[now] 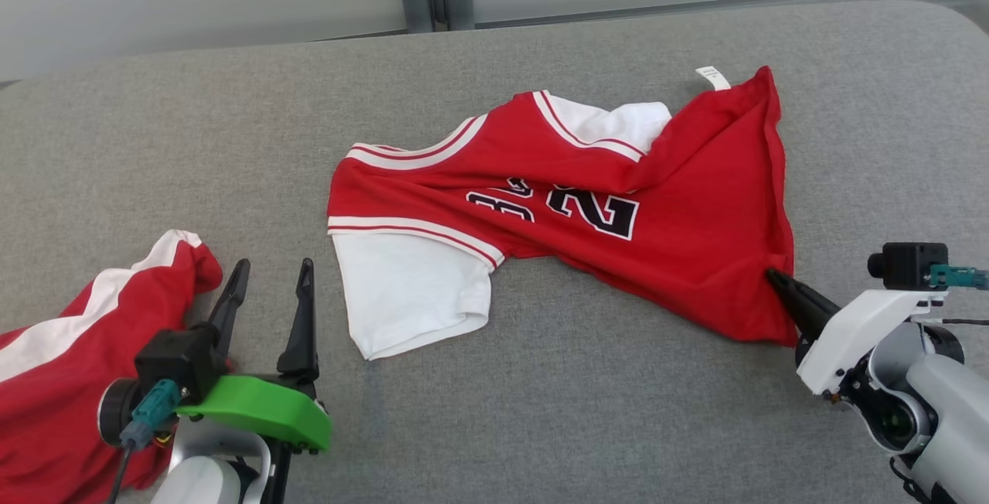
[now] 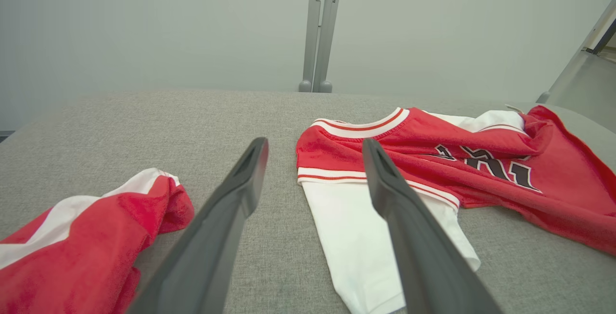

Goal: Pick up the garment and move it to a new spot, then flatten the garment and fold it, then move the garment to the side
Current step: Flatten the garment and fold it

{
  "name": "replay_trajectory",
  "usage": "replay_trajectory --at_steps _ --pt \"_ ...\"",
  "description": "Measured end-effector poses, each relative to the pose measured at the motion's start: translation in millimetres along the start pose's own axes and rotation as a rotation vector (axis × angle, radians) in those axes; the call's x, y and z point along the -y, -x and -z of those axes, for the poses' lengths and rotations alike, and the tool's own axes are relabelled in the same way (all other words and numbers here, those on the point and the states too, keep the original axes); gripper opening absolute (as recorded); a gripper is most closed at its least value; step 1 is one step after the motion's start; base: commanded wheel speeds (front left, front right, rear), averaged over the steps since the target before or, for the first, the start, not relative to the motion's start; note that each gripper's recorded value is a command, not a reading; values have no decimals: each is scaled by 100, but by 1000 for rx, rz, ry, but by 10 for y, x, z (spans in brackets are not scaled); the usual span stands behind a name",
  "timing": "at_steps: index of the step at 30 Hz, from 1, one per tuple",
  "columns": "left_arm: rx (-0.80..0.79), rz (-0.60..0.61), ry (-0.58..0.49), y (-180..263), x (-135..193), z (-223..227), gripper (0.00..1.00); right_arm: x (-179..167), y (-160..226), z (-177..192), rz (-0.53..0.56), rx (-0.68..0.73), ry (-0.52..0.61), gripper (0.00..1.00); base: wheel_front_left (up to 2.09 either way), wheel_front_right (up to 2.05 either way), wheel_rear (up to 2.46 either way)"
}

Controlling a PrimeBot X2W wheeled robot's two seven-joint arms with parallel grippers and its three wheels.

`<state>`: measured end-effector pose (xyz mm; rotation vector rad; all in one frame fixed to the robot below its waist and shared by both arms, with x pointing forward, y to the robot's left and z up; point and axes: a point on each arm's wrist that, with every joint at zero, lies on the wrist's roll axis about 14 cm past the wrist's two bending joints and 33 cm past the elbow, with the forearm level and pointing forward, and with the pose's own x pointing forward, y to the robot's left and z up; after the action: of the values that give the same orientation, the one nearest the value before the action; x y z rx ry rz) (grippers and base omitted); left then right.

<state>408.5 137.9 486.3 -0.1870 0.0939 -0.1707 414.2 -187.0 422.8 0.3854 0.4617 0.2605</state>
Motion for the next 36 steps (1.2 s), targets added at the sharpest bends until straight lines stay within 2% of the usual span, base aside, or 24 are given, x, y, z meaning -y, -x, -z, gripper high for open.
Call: replay_trajectory --at_steps 12,15,16,18,29,33,36 --pt "-32 -30 42 141 0 231 100 282 -299 -257 78 16 20 0 0 0 0" --pt "-39 -24 47 150 24 289 100 321 -332 -288 92 16 56 12 0 0 0" --pt "-42 -18 51 152 44 305 100 331 -329 -279 97 11 60 25 0 0 0" --pt "-46 -11 52 158 70 330 100 346 -315 -254 106 7 66 100 0 0 0" --pt "40 6 22 197 90 124 100 322 -6 -747 98 243 128 100 0 0 0" --pt "79 -20 3 275 25 11 100 198 233 -1104 74 395 158 100 0 0 0" --pt "120 -30 -6 336 12 -110 100 99 439 -1007 64 446 165 100 0 0 0"
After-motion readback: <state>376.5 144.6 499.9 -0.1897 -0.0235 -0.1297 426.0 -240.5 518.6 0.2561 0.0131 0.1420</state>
